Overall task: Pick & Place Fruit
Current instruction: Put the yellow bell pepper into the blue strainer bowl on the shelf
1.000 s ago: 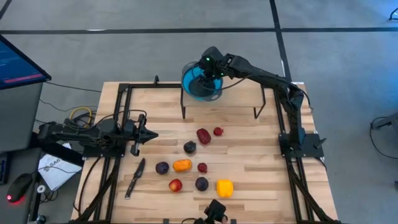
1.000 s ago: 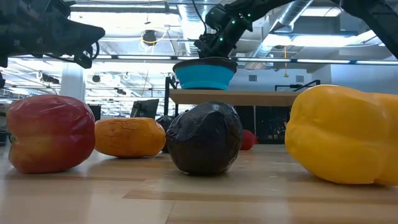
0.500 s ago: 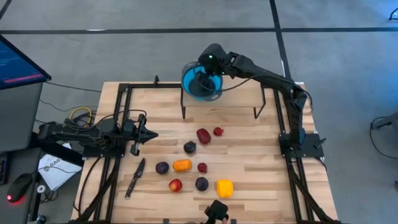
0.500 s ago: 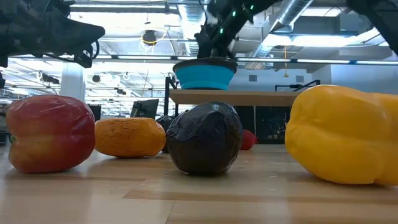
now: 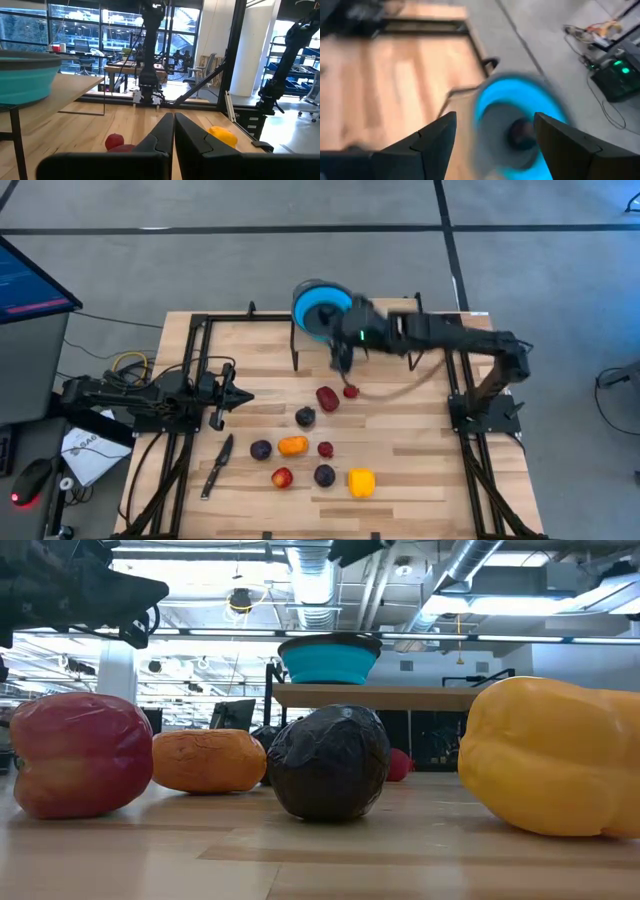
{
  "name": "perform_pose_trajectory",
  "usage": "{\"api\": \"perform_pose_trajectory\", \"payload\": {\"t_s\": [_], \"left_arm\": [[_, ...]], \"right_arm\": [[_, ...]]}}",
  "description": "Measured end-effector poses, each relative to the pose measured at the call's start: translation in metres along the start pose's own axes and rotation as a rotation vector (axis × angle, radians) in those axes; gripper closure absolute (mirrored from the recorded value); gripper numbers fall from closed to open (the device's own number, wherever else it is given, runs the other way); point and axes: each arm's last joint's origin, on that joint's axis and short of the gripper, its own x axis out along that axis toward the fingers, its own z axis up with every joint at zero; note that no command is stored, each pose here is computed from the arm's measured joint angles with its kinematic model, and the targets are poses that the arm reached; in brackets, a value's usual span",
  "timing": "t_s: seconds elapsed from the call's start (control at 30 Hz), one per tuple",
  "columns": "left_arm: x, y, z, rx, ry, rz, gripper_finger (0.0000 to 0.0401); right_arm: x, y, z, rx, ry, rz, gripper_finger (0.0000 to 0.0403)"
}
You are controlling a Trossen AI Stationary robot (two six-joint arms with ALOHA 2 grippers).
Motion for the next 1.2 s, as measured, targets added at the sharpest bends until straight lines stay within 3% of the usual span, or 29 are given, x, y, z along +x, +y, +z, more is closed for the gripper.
{"api": "perform_pose_trajectory", "payload": {"t_s": [0.17,0.37,0.53,0.6,0.7,0.87,1.1,1.2], "left_arm": [[0.000,0.000,0.000,0.000,0.000,0.000,0.0393],[0.000,0.000,0.000,0.000,0.000,0.000,0.0393],[0.000,0.000,0.000,0.000,-0.001,0.000,0.0393],[0.000,0.000,0.000,0.000,0.000,0.000,0.0393],[0.000,0.000,0.000,0.000,-0.003,-0.001,0.0393],[0.001,0.000,-0.001,0.000,0.005,0.000,0.0393],[0.003,0.000,-0.003,0.000,0.028,0.002,0.0393],[0.003,0.000,-0.003,0.000,0.032,0.003,0.0393]], "right_arm": [[-0.022,0.057,-0.047,-0.014,0.065,0.079,0.0143],[-0.046,0.113,-0.103,0.031,0.169,0.320,0.0143],[-0.049,0.160,-0.122,0.133,0.183,0.569,0.0143],[-0.048,0.177,-0.130,0.120,0.218,0.615,0.0143],[-0.047,0.194,-0.135,0.165,0.313,0.611,0.0142],[-0.031,0.206,-0.151,0.392,0.597,0.521,0.0126],[-0.014,0.233,-0.166,0.598,0.889,0.565,0.0027],[-0.013,0.232,-0.167,0.713,0.935,0.498,0.0009]]}}
